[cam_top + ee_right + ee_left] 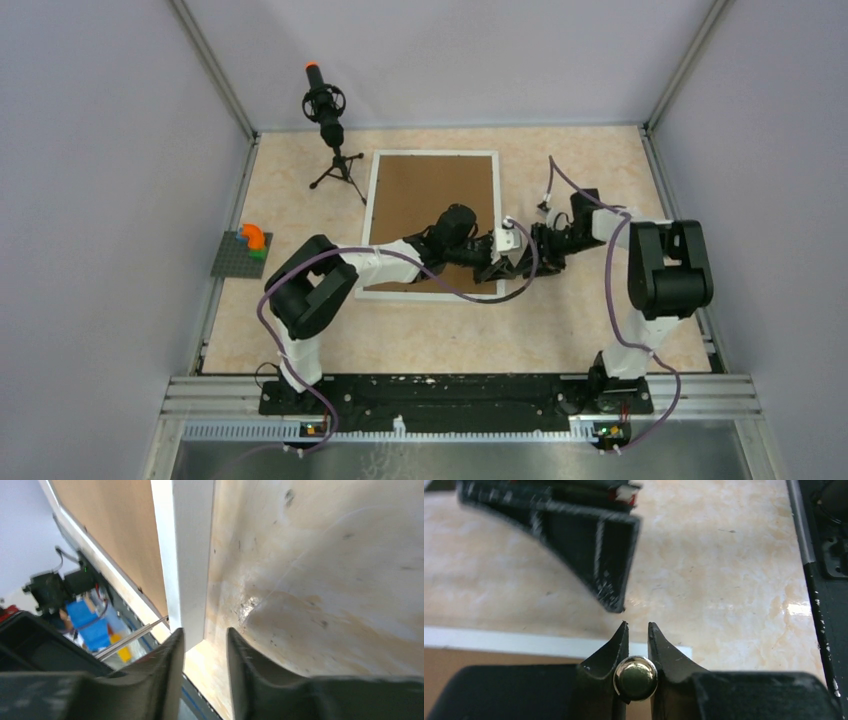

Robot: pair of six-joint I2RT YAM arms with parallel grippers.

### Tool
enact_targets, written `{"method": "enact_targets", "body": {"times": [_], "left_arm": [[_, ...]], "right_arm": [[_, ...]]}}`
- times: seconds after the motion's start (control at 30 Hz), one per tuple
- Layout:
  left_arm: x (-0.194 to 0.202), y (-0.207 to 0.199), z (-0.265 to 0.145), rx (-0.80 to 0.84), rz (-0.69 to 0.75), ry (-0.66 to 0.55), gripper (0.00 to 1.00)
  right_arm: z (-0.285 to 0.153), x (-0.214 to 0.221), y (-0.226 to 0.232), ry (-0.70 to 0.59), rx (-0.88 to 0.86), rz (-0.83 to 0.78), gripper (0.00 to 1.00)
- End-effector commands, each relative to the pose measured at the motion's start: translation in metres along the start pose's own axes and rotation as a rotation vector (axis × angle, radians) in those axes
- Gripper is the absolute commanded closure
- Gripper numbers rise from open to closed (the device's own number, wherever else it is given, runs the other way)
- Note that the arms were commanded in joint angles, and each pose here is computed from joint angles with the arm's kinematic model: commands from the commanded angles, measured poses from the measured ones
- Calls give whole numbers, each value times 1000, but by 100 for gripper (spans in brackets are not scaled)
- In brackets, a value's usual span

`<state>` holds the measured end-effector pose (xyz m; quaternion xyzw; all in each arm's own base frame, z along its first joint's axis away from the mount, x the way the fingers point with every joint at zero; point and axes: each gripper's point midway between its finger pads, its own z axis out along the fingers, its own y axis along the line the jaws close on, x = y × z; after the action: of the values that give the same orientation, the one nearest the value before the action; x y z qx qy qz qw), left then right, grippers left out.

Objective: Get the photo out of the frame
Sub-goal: Release the photo frame item from the photo frame.

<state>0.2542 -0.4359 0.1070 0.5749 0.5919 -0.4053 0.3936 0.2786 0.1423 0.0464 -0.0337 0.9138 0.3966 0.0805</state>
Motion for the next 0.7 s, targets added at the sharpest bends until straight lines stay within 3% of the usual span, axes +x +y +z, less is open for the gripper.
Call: {"method": "enact_targets", "body": {"times": [0.0,0.37,0.67], "left_arm": [[-52,23,-36,-68,-32,-66,100],[-59,48,-94,-196,-125,-80,100],[-51,60,-117,-277,-172,-81,100]], "right_arm": [[-18,-25,25,-117,51,-111,42],[15,7,45,-20,201,-217,32],[42,18,33,56,328,-245,37]]}}
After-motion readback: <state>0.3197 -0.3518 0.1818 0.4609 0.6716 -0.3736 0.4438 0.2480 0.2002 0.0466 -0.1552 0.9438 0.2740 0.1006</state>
